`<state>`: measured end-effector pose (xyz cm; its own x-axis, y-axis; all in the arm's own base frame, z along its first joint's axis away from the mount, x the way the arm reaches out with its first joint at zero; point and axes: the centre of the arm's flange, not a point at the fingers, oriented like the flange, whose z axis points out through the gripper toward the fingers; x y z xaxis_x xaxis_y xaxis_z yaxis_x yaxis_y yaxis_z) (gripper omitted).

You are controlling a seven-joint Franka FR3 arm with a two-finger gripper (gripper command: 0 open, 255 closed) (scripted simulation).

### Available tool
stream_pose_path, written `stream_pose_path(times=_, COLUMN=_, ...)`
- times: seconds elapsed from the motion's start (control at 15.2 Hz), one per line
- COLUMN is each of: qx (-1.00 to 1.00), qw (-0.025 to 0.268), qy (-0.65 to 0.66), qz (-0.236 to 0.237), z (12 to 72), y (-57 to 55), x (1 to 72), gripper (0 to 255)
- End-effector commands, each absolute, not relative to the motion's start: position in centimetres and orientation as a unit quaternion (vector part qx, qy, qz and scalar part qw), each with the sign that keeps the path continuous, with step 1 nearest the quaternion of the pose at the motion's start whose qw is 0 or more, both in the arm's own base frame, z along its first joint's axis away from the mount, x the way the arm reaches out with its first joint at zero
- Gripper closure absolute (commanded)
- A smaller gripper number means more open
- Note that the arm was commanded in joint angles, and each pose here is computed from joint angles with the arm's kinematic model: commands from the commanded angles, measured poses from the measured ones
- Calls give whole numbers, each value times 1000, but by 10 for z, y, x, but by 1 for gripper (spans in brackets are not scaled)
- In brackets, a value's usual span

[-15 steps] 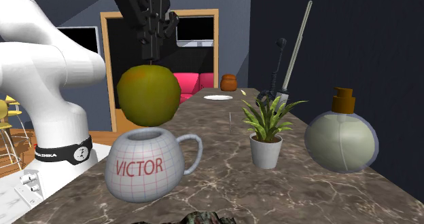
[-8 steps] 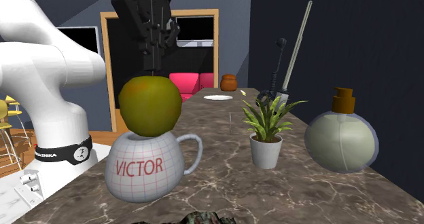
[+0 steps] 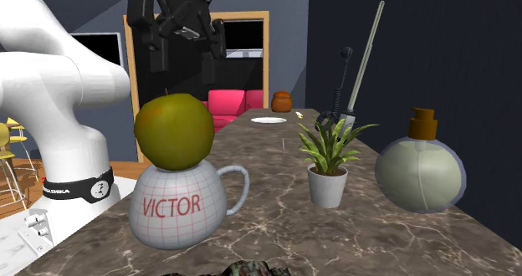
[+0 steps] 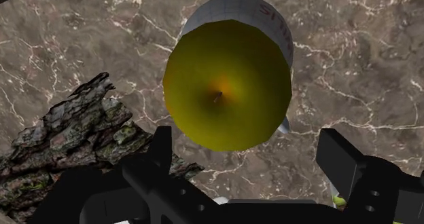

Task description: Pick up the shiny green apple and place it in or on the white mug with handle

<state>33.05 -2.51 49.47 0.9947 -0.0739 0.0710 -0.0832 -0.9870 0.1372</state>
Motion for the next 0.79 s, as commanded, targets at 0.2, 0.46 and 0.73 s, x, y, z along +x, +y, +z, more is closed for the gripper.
stream_pose_path(times=0.2, qx=996, qw=70, qy=-39, qz=33, z=534, y=-19, x=328, gripper=0)
stream_pose_path(times=0.46, qx=996, qw=70, qy=-39, qz=33, z=544, y=-18, x=327, gripper=0)
stream_pose_path(times=0.73, qx=996, qw=70, qy=-39, qz=33, z=544, y=-18, x=327, gripper=0)
